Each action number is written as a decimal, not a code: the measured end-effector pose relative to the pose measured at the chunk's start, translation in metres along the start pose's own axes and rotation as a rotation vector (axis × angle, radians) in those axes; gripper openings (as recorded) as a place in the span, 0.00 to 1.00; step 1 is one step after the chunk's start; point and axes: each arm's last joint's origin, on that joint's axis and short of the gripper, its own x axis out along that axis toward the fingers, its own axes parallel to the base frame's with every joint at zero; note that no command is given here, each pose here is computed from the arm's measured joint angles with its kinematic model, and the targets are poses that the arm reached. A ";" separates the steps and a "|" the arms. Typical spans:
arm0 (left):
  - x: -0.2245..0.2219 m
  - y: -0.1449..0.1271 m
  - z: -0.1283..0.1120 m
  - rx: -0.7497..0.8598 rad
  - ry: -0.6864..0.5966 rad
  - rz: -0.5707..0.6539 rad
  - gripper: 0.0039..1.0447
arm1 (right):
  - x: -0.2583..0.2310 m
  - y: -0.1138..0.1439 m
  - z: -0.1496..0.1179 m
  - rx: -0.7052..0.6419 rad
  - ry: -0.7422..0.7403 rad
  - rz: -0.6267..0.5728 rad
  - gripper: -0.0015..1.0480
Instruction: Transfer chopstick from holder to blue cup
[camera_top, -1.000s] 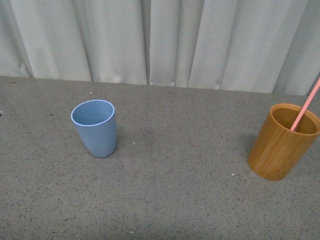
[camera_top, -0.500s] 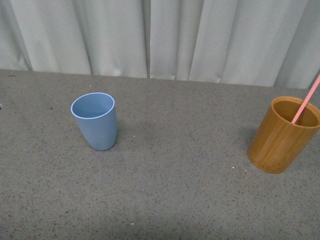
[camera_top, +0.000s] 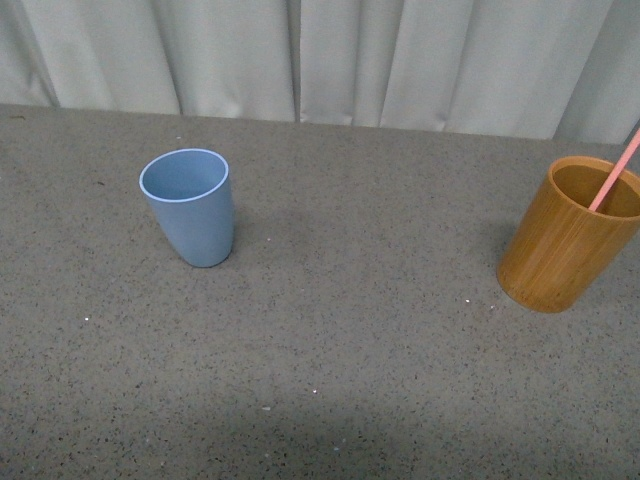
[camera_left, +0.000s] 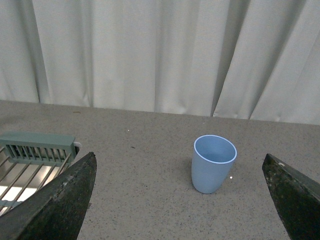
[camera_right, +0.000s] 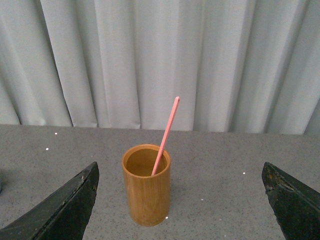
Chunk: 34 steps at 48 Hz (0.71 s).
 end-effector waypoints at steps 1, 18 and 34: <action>0.000 0.000 0.000 0.000 0.000 0.000 0.94 | 0.000 0.000 0.000 0.000 0.000 0.000 0.91; 0.000 0.000 0.000 0.000 0.000 0.000 0.94 | 0.000 0.000 0.000 0.000 0.000 0.000 0.91; 0.000 0.000 0.000 0.000 0.000 0.000 0.94 | 0.000 0.000 0.000 0.000 0.000 0.000 0.91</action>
